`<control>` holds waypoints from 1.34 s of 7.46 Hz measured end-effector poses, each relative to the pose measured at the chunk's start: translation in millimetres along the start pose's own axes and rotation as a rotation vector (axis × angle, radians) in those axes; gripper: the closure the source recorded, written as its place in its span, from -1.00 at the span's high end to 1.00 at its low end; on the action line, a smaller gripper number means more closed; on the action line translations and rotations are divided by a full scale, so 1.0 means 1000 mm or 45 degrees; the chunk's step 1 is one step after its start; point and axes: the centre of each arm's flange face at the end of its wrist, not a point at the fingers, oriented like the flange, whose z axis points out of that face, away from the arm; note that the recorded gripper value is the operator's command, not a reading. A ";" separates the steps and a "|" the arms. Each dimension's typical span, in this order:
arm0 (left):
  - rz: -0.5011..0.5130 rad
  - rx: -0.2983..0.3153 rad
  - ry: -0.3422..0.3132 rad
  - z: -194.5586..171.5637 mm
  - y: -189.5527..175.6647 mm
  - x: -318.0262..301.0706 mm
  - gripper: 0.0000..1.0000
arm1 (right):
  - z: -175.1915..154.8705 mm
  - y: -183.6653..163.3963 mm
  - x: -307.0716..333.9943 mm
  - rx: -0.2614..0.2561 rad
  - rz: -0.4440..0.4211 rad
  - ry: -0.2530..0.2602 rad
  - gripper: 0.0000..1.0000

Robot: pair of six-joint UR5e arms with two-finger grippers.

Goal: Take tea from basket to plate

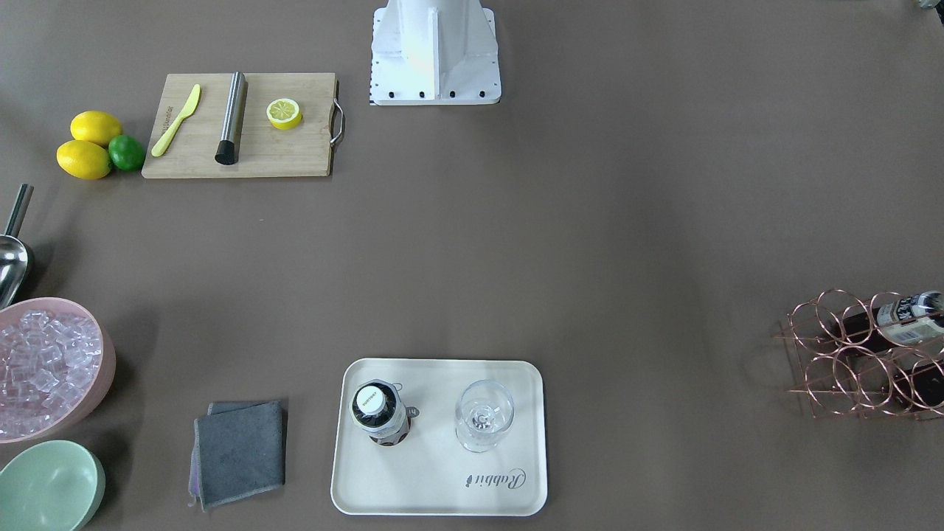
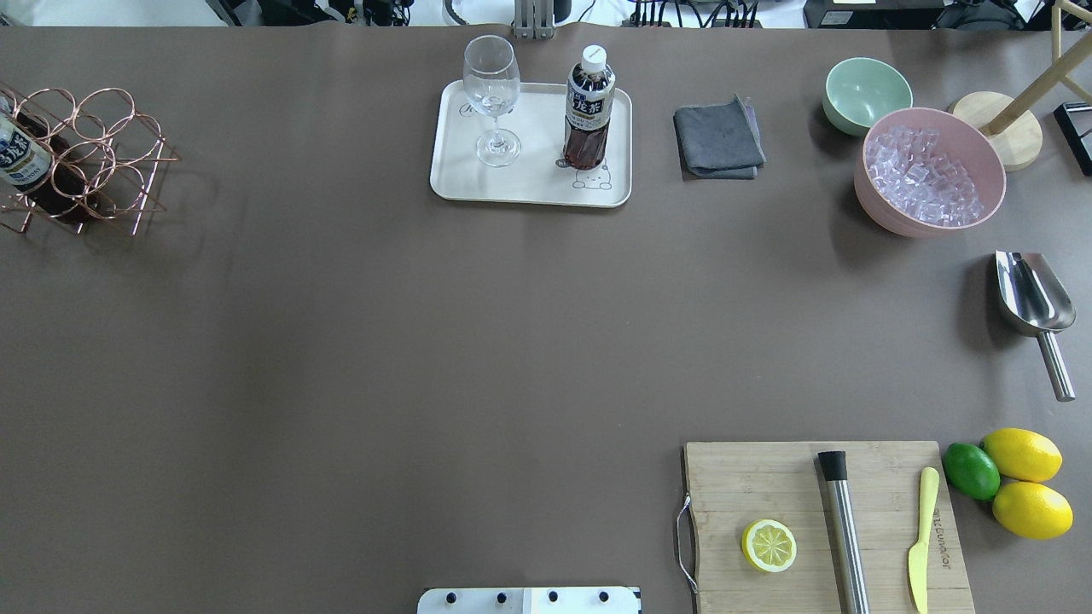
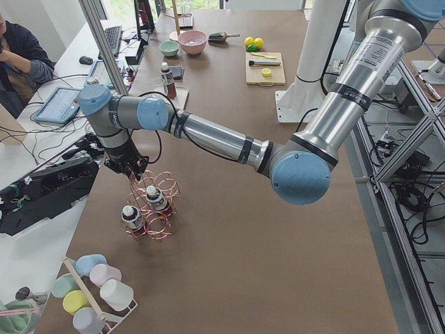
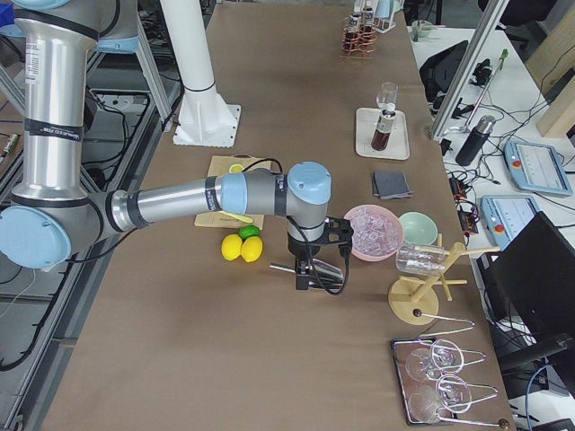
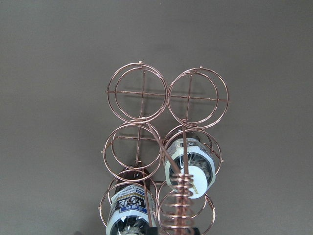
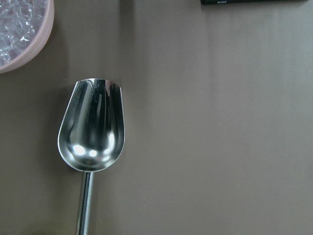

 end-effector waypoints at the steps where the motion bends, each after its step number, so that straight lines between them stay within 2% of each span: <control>1: 0.002 0.000 -0.005 0.000 0.001 0.006 -0.67 | 0.004 -0.014 -0.003 -0.081 0.058 -0.071 1.00; 2: 0.004 0.000 -0.010 -0.001 0.000 0.010 0.62 | 0.013 -0.021 -0.001 -0.137 0.109 -0.150 1.00; 3: 0.004 0.000 -0.013 -0.002 -0.001 0.011 0.96 | 0.022 -0.021 0.003 -0.171 0.142 -0.187 1.00; 5: 0.001 -0.001 -0.015 -0.003 -0.002 0.013 0.96 | 0.038 -0.006 0.014 -0.206 0.185 -0.212 1.00; 7: -0.028 -0.001 -0.017 -0.008 -0.002 0.015 0.96 | 0.044 0.010 0.020 -0.206 0.197 -0.225 1.00; 8: -0.096 0.001 -0.029 -0.018 0.001 0.018 0.96 | 0.044 0.018 0.024 -0.202 0.209 -0.240 1.00; 10: -0.336 0.003 -0.016 -0.040 0.010 0.042 0.96 | 0.048 0.028 0.033 -0.186 0.219 -0.254 1.00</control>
